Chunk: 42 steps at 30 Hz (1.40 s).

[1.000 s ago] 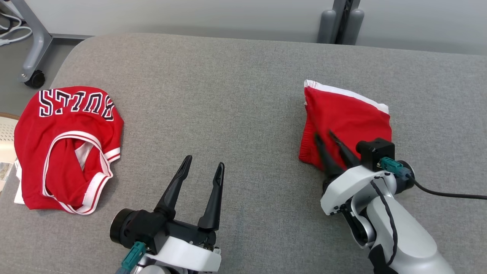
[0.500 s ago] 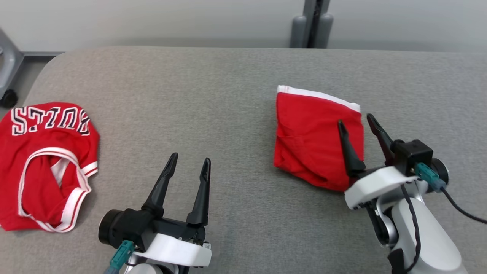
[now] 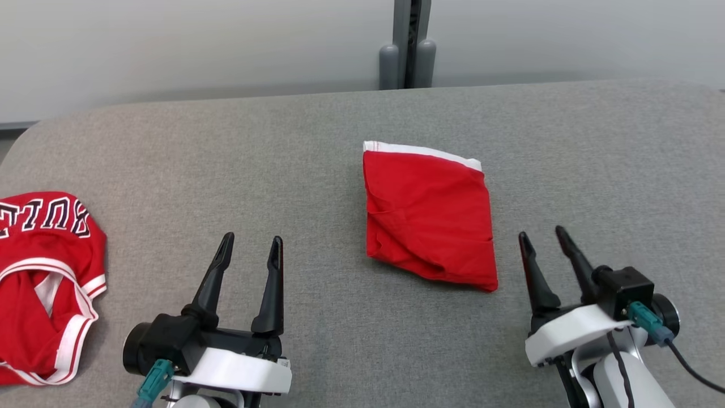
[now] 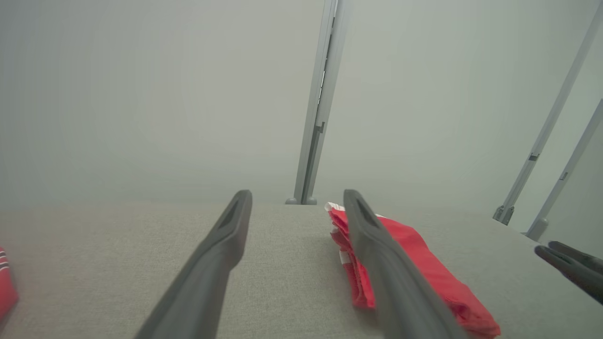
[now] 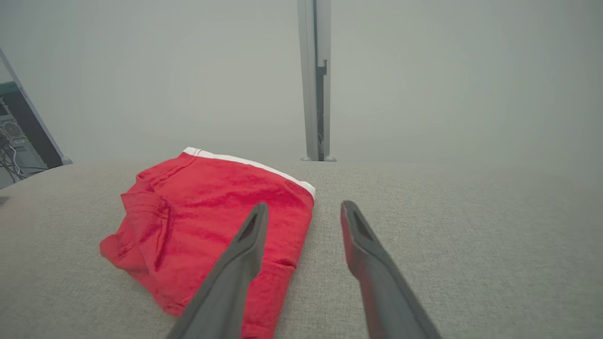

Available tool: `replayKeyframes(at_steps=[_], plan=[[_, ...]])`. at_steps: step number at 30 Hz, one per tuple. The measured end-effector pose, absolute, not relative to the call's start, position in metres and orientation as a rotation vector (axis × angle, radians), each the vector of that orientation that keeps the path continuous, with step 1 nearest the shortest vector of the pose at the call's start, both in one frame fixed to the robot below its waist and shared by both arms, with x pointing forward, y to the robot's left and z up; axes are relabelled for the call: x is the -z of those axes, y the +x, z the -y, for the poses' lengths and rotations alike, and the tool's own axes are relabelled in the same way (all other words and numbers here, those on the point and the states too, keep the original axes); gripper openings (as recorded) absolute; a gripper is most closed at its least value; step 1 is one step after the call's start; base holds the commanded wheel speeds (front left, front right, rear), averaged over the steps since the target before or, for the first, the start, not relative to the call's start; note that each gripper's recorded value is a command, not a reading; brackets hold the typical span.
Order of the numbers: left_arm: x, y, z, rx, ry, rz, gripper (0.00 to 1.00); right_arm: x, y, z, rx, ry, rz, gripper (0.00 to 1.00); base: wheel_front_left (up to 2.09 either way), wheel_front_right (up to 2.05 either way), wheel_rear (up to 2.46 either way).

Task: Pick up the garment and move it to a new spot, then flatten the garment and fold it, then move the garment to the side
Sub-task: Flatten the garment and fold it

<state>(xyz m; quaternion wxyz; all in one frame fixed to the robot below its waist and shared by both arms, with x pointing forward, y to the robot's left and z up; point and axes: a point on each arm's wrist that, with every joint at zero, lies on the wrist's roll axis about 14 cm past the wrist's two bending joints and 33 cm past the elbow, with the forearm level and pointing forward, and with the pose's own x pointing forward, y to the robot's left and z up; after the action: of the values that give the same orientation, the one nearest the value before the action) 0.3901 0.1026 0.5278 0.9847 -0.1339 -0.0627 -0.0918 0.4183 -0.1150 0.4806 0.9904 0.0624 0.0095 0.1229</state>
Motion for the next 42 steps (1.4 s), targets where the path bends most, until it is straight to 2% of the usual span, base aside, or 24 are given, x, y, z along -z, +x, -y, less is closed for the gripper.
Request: replayKeyframes(at_steps=[11,27,36,42], plan=[[-0.533,0.386,-0.103,0.189,-0.271,0.140,1.00,-0.485,0.411,0.107,-0.270,0.126,-0.005,0.00,0.00,0.00,0.00],[-0.530,0.372,-0.128,0.110,-0.265,0.134,1.00,-0.462,0.439,0.026,-0.526,0.017,-0.116,0.00,0.00,0.00,0.00],[-0.522,0.374,-0.138,0.076,-0.270,0.112,1.00,-0.437,0.458,0.011,-0.597,-0.058,-0.203,0.00,0.00,0.00,0.00],[-0.518,0.375,-0.141,0.061,-0.271,0.102,1.00,-0.423,0.454,0.000,-0.640,-0.068,-0.243,0.00,0.00,0.00,0.00]])
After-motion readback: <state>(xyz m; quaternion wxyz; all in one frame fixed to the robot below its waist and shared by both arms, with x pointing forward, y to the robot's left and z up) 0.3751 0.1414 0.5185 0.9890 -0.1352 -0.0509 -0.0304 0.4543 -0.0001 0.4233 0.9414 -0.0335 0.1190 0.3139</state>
